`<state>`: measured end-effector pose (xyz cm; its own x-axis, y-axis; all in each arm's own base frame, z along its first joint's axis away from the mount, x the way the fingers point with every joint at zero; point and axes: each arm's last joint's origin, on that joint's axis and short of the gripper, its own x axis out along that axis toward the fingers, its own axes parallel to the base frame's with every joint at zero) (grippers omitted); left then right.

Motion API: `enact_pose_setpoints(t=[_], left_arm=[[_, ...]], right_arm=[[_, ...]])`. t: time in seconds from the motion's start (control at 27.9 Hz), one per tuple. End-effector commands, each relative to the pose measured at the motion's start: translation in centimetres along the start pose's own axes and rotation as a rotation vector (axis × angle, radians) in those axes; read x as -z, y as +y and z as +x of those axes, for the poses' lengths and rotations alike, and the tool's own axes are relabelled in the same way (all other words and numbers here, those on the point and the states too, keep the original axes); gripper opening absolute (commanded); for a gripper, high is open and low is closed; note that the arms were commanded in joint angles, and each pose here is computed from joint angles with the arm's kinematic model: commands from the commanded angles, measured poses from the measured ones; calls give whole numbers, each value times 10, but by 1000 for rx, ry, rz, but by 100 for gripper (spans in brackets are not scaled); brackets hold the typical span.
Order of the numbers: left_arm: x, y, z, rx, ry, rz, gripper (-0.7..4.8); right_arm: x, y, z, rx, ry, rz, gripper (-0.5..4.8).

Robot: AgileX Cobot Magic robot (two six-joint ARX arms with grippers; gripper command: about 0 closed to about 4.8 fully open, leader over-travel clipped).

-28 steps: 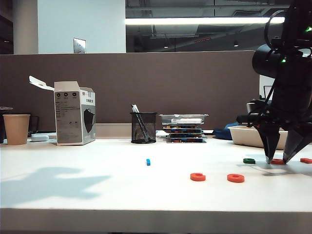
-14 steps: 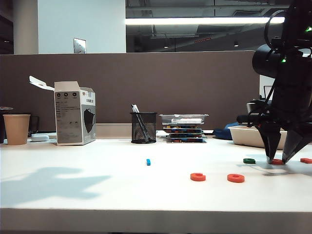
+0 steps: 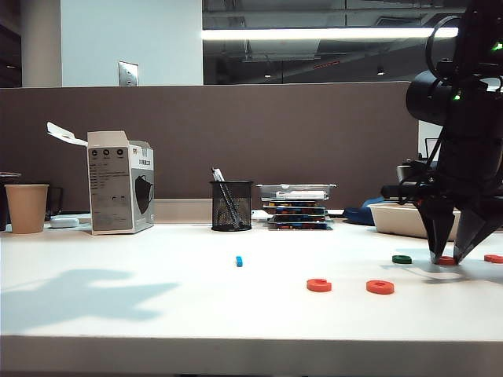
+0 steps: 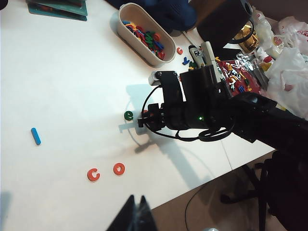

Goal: Select the appropriate letters from the row of letter magnets placed on the table to arrange into the word "cool".

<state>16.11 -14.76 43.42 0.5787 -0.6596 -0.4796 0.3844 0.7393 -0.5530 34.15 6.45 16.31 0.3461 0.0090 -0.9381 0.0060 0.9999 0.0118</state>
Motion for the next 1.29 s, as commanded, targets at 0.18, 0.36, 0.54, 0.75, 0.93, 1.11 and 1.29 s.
enact_pose_setpoints(t=[0.18,0.36,0.54,0.75,0.93,1.11,1.29], left_arm=[[-2,-1,-2,11,-15,4,-3],[-2,-1,-2,11,-15,4,-3],[-2,-1,-2,11,-15,4,-3],[-2,-1,-2,11,-15,4,-3],[-2,-1,-2,11,-15,4,-3],[-2,-1,-2,11,-15,4,-3],[-2,-1,-2,11,-15,4,-3]], right_arm=[[18,-3,13,40,147,-16,105],[18,-3,13,39,146,-16,105],[16,-3,9,34,121,-14,104],[11,-3,-10,20,47,-10,105],[9,-4,-28,10,-4,-6,105],[10,-4,-40,-9,-26,-5,105],[14,-3,-56,-68,-24,-8,104]])
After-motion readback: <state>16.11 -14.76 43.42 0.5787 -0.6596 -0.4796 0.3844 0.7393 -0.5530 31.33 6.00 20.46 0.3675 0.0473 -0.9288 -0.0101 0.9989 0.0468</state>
